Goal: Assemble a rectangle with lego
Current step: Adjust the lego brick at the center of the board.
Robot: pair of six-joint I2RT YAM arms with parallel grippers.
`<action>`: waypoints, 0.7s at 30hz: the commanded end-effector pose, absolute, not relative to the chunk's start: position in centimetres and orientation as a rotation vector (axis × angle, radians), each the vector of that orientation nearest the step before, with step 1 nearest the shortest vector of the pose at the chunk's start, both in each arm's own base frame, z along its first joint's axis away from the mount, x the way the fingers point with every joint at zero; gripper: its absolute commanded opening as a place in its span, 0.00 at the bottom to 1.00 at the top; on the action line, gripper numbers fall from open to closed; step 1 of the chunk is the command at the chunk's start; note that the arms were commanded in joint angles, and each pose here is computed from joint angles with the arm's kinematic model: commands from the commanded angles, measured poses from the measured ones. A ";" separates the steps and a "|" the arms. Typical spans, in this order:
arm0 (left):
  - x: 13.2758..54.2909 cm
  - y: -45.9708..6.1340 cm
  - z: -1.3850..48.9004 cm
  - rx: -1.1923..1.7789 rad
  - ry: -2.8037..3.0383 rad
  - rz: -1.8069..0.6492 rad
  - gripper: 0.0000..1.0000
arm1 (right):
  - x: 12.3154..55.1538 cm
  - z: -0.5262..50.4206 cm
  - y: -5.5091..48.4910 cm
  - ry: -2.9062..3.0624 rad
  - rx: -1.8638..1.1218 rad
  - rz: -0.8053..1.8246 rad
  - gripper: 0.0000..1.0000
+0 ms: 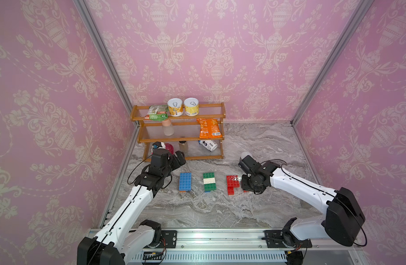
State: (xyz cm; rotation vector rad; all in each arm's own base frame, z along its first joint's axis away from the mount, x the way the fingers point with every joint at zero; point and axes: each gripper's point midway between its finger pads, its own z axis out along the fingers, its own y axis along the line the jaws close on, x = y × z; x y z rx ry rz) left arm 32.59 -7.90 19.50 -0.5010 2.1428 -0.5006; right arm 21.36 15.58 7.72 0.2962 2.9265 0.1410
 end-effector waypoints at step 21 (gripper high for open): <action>32.5 -8.0 19.8 -0.482 2.147 -0.490 0.99 | 20.1 1.0 18.8 2.979 0.410 0.268 0.19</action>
